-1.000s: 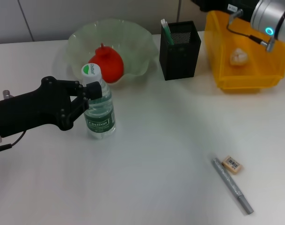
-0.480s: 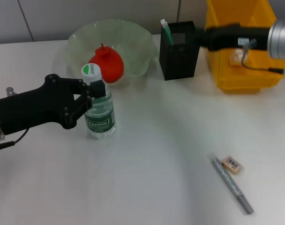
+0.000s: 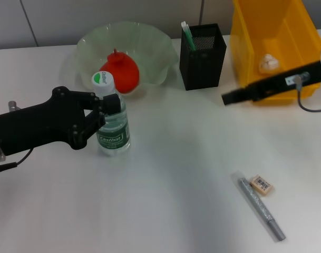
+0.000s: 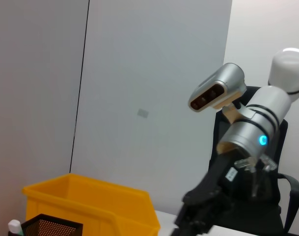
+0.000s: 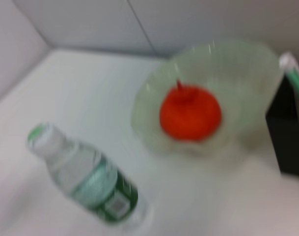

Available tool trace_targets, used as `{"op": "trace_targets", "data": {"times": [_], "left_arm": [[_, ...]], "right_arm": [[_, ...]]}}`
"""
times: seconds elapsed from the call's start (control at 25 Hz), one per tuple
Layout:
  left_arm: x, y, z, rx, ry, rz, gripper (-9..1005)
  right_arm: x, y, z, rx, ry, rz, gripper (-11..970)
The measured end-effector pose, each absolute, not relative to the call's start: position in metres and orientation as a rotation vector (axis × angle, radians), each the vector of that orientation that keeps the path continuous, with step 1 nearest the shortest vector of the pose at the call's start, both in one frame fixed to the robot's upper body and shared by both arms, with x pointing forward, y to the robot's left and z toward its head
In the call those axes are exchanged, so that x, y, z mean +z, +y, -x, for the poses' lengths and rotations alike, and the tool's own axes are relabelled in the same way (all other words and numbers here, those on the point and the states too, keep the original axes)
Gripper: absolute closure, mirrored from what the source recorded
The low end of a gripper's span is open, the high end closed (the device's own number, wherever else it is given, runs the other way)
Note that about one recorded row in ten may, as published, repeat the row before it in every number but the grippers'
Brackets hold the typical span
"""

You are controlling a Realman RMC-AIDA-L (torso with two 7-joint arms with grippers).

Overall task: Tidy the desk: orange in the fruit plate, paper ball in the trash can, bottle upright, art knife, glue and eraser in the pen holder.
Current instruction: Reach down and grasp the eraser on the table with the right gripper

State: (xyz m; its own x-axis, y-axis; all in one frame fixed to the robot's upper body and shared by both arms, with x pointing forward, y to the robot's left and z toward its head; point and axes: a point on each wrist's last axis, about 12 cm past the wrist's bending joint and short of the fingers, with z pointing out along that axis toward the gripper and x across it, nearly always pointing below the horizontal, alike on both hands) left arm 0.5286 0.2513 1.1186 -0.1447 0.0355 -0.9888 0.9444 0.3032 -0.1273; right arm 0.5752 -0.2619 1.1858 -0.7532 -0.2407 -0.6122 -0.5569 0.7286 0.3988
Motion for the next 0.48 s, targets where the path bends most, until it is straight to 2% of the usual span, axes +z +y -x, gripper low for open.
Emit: {"op": "trace_targets", "data": {"times": [0.24,0.48], "left_arm": [[1.117,0.252,-0.527,-1.049,1.486,-0.946,974],[1.116,0.252,-0.527,-1.052,1.489,-0.946,974]], "right_arm": [[1.208,-0.259,-0.556,0.730,2.592,0.652,675],[1.217,-0.256,-0.552,0.711,2.717,0.690,676]]}}
